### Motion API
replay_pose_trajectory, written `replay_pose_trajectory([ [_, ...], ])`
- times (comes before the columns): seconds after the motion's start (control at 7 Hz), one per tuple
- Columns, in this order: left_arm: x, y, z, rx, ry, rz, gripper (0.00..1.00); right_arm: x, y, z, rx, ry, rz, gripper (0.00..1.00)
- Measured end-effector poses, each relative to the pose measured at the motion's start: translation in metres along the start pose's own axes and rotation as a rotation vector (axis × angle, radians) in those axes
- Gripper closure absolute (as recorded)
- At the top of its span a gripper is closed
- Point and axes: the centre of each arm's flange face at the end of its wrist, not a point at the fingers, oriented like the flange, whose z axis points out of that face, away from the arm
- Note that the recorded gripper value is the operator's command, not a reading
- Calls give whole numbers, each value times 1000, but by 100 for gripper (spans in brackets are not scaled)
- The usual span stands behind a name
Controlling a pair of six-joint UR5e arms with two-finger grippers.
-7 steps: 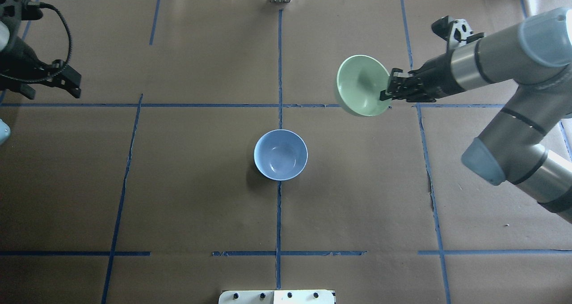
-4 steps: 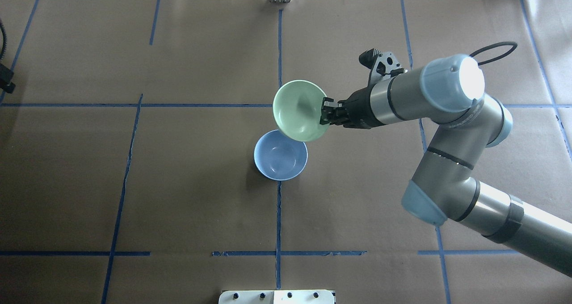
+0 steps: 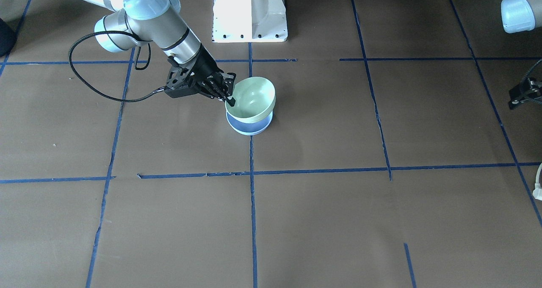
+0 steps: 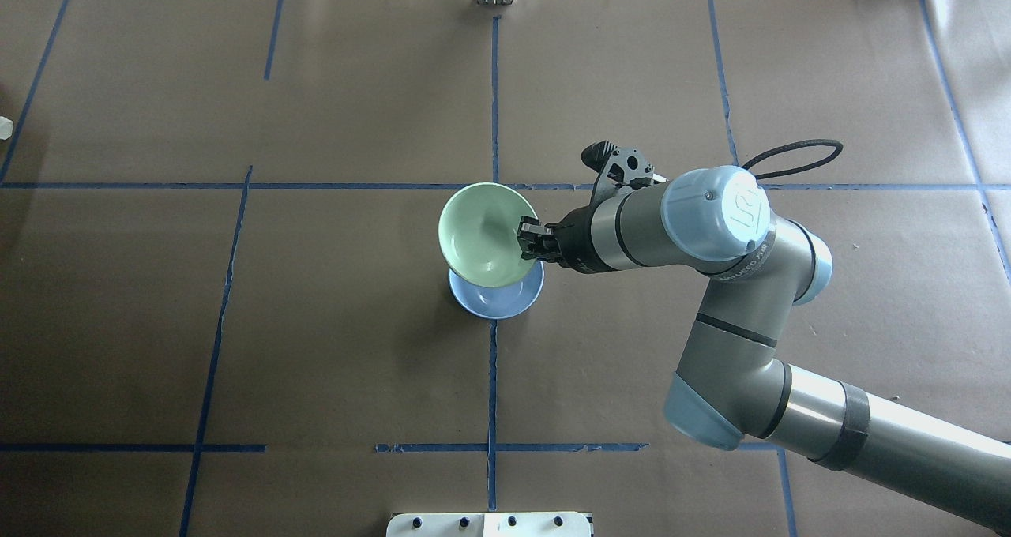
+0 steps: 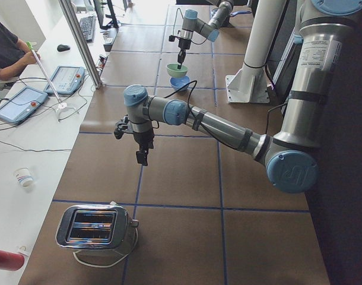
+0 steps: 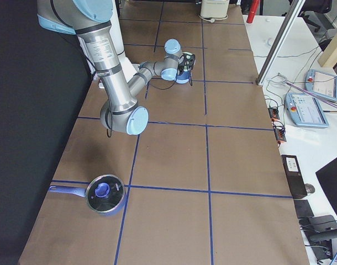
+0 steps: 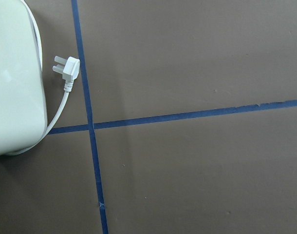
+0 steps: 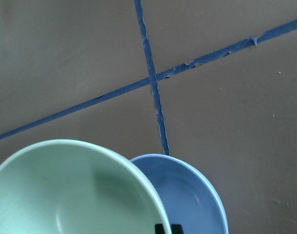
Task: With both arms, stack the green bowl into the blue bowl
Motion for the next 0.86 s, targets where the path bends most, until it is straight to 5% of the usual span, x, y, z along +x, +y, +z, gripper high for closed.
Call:
replay_pose_trajectory([
  [0.43,-15,4,-2,6,-2,26,0,3,8,13,-15,21,3,96],
  [0.71,-16,4,-2,7,-2,28,0,3,14,15,-25,20,0,0],
  [0.86,-16,4,-2,7,-2,29,0,2,14,14,-25,17,0,0],
])
